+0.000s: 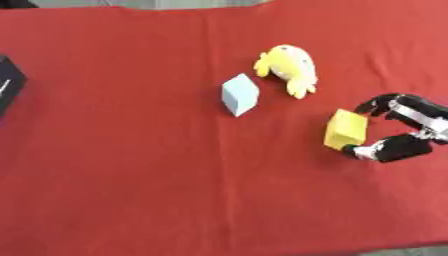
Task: Pick up the objects with one hand, pass them to the other hand, and then place them into the box on the other side of the table.
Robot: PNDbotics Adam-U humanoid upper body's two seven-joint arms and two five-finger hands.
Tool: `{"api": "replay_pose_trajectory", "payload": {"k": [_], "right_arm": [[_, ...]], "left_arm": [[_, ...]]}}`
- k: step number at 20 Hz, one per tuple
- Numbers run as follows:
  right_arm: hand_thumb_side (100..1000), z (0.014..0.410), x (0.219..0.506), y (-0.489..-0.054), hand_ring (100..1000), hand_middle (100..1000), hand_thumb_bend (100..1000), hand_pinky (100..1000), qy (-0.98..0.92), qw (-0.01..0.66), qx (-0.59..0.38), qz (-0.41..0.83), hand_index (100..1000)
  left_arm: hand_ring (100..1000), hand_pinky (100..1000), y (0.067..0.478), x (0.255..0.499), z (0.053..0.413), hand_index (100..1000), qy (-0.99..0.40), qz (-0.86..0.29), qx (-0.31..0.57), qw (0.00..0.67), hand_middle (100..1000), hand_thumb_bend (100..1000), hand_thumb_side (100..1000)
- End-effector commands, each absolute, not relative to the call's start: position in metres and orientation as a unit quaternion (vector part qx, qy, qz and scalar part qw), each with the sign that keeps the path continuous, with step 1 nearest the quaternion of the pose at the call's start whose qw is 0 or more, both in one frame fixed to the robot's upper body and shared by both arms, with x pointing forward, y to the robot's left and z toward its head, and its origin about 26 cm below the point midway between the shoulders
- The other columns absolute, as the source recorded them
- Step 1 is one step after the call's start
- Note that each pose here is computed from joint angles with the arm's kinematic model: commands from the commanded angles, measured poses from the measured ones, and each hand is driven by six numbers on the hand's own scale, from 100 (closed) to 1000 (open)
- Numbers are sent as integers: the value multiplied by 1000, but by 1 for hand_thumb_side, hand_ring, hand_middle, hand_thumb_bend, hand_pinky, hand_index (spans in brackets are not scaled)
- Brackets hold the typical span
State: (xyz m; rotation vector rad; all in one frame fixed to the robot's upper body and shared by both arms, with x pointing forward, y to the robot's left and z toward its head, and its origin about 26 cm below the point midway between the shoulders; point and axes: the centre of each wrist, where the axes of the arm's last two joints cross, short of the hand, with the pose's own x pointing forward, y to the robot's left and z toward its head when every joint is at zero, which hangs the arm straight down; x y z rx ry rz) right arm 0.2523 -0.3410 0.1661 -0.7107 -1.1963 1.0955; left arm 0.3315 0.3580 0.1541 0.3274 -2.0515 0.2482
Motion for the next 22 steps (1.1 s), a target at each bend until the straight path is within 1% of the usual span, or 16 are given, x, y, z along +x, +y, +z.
{"api": "replay_pose_trajectory", "payload": {"k": [1, 3, 5, 7, 8, 13, 18, 21, 22], "right_arm": [[345, 173, 253, -340, 837, 778, 478, 836, -526, 630, -316, 476, 801], [294, 172, 253, -339, 835, 769, 461, 837, -524, 633, -314, 475, 791], [294, 171, 253, -338, 832, 764, 460, 837, -523, 635, -312, 474, 785], [284, 170, 253, -337, 818, 739, 461, 832, -524, 635, -310, 475, 753], [284, 170, 253, -336, 818, 739, 461, 832, -525, 635, -308, 475, 753], [246, 169, 254, -334, 778, 671, 456, 827, -529, 637, -306, 471, 678], [242, 169, 255, -332, 752, 639, 456, 826, -535, 631, -301, 474, 645], [196, 169, 255, -331, 739, 618, 442, 823, -538, 631, -299, 472, 621], [155, 169, 255, -331, 723, 604, 431, 811, -540, 632, -299, 469, 603]], "left_arm": [[793, 920, 359, 332, 166, 816, -857, 95, 136, 487, 835, 147, 794], [793, 920, 359, 332, 166, 816, -857, 96, 136, 487, 836, 147, 794], [793, 920, 359, 332, 166, 816, -857, 96, 135, 487, 836, 148, 794], [793, 921, 359, 332, 166, 816, -857, 96, 134, 487, 836, 147, 794], [793, 921, 359, 332, 166, 816, -858, 95, 134, 487, 836, 147, 794], [793, 923, 358, 333, 166, 816, -857, 96, 133, 488, 835, 148, 795], [793, 924, 358, 332, 166, 816, -858, 96, 133, 488, 835, 147, 793], [793, 924, 359, 332, 165, 816, -857, 97, 134, 488, 835, 148, 794], [793, 925, 359, 332, 165, 816, -857, 97, 134, 488, 835, 148, 794]]}}
